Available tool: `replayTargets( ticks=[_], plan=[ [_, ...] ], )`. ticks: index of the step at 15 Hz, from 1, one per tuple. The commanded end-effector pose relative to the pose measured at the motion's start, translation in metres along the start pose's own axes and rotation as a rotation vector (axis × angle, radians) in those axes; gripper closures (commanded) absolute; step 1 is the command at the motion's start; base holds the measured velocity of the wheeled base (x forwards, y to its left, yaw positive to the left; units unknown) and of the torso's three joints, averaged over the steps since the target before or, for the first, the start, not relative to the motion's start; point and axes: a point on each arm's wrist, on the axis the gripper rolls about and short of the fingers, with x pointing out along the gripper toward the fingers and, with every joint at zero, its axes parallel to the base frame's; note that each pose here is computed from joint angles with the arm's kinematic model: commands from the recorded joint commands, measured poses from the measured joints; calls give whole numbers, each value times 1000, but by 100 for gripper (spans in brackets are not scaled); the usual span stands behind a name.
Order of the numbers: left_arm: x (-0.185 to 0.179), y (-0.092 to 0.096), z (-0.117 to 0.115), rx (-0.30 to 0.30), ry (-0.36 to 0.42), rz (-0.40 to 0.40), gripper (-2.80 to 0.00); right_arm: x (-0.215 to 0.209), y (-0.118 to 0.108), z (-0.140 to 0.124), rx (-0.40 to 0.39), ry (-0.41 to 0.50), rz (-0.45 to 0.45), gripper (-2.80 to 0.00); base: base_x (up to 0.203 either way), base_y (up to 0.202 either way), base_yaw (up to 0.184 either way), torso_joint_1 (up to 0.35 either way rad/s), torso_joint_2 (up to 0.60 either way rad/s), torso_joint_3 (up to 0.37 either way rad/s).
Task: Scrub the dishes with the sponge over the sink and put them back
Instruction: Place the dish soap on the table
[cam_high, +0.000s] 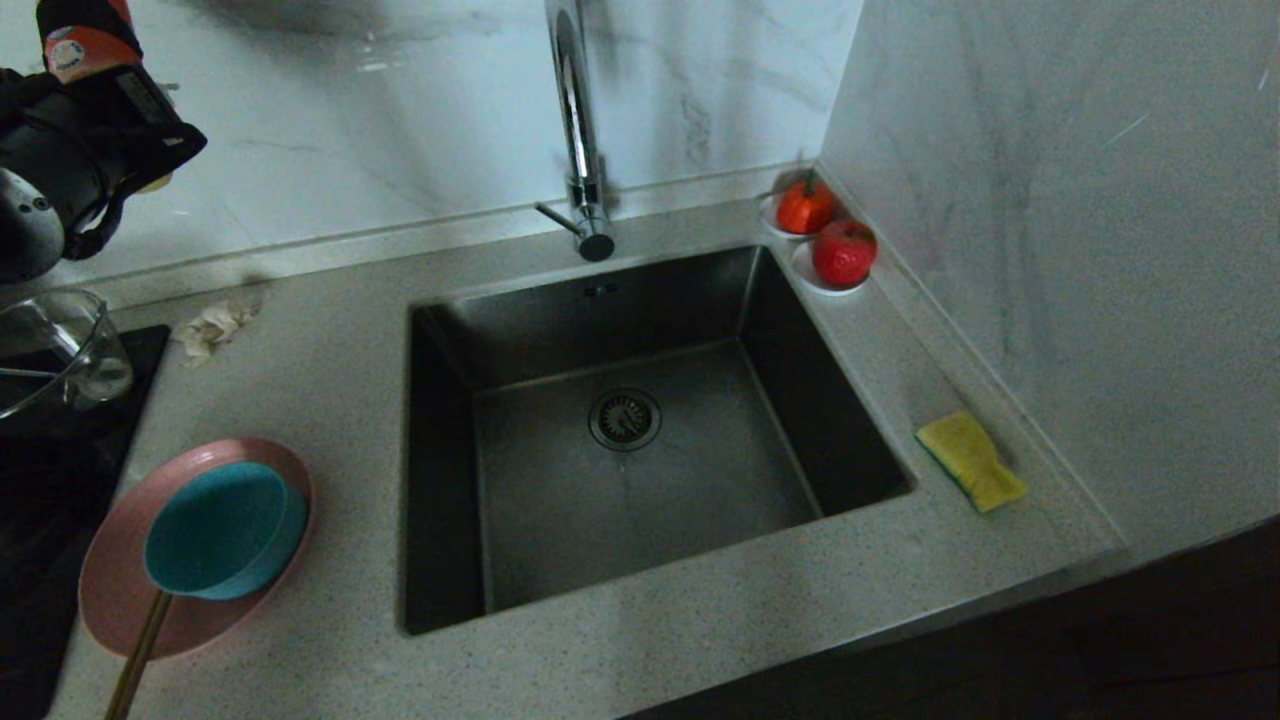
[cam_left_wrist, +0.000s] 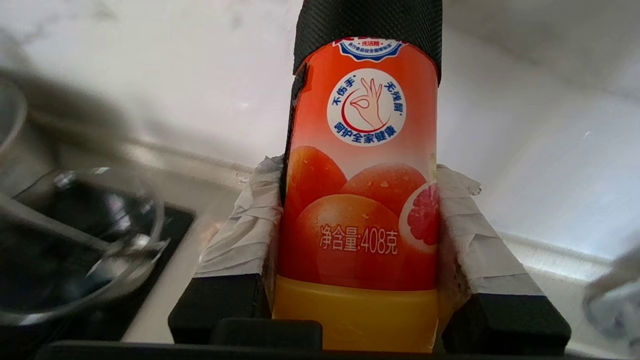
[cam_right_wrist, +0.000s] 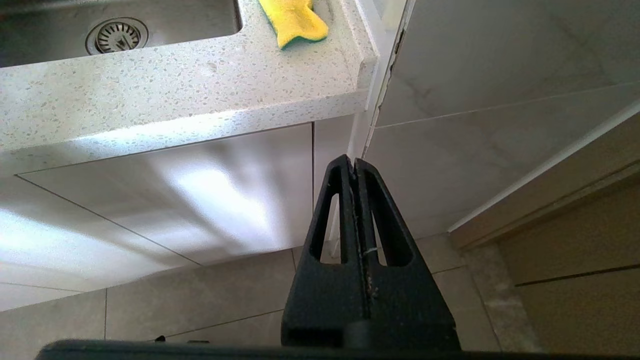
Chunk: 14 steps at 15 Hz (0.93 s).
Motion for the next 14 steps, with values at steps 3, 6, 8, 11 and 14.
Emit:
replayTargets(
  ticks=[3, 6, 8, 11, 14],
  plan=[
    [16, -7, -9, -4, -13, -46, 0, 0, 0, 0, 0, -1, 0, 0, 0, 0, 0, 0, 0, 0],
    [32, -7, -16, -1, -58, -28, 0, 0, 0, 0, 0, -1, 0, 0, 0, 0, 0, 0, 0, 0],
    [43, -6, -18, 9, -67, -16, 0, 0, 0, 0, 1, -1, 2, 0, 0, 0, 0, 0, 0, 0],
    [52, -5, -26, 47, -62, -15, 0, 0, 0, 0, 0, -1, 0, 0, 0, 0, 0, 0, 0, 0],
    [67, 3, -39, 69, -44, -3, 0, 0, 0, 0, 1, -1, 0, 0, 0, 0, 0, 0, 0, 0]
  ],
)
